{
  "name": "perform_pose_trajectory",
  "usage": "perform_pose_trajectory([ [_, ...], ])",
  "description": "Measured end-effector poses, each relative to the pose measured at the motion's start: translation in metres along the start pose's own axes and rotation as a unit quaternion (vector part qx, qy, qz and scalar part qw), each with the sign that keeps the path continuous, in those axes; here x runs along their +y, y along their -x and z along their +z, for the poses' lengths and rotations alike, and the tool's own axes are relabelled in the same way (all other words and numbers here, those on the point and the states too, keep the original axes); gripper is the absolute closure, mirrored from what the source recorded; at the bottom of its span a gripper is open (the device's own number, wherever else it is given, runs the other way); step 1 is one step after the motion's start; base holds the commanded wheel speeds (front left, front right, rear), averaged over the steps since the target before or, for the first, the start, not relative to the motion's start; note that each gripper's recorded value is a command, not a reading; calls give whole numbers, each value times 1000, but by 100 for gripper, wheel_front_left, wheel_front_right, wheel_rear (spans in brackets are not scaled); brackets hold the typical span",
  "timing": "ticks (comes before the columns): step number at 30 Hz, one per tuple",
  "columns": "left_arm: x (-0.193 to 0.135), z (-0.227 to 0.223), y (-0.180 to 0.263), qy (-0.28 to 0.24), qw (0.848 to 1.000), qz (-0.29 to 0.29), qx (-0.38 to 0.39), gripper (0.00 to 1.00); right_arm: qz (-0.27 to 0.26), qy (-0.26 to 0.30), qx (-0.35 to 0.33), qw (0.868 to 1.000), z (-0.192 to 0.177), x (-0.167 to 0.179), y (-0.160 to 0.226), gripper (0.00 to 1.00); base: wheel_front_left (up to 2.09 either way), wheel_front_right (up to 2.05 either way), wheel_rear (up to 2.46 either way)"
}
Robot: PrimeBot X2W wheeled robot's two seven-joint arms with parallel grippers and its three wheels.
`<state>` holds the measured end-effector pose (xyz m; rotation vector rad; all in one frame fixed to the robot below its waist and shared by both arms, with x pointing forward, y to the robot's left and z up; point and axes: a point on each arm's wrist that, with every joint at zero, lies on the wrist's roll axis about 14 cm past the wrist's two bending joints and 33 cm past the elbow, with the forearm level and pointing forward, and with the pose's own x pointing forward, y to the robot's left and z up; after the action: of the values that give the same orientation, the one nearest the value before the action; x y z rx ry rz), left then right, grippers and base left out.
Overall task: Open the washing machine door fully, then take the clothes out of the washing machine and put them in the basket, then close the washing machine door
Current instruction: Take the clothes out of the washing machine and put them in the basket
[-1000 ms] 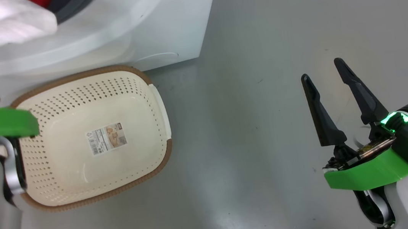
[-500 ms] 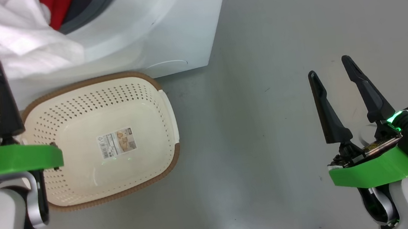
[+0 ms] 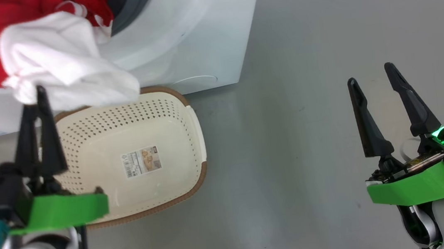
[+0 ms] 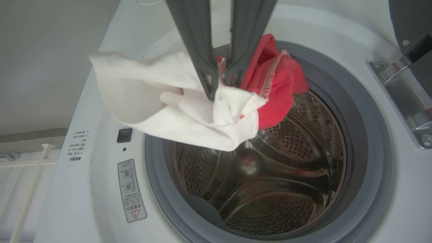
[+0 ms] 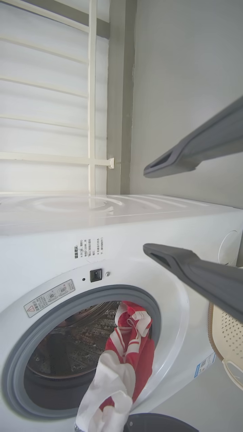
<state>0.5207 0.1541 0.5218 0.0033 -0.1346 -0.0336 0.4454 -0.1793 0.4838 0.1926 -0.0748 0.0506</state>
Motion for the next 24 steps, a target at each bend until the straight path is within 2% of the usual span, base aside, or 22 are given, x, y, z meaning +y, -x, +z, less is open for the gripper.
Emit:
perform_pose_trajectory([
  [4,-11,2,14,16,1000,-10,8,100,4,-2,-4,1000,2,3,-1,0,0,0,0],
  [8,-21,-17,27,28,998,-17,46,100,7,-4,2,1000,-2,5,1,0,0,0,0],
  [14,-25,-63,38,38,993,-19,114,100,9,-6,11,1000,-9,7,0,0,0,0,0],
  [19,-27,-116,52,48,981,-15,189,100,5,-5,20,1000,-16,4,1,0,0,0,0],
  [24,-35,-149,48,51,973,-23,222,100,0,-3,29,1000,-23,-1,1,0,0,0,0],
])
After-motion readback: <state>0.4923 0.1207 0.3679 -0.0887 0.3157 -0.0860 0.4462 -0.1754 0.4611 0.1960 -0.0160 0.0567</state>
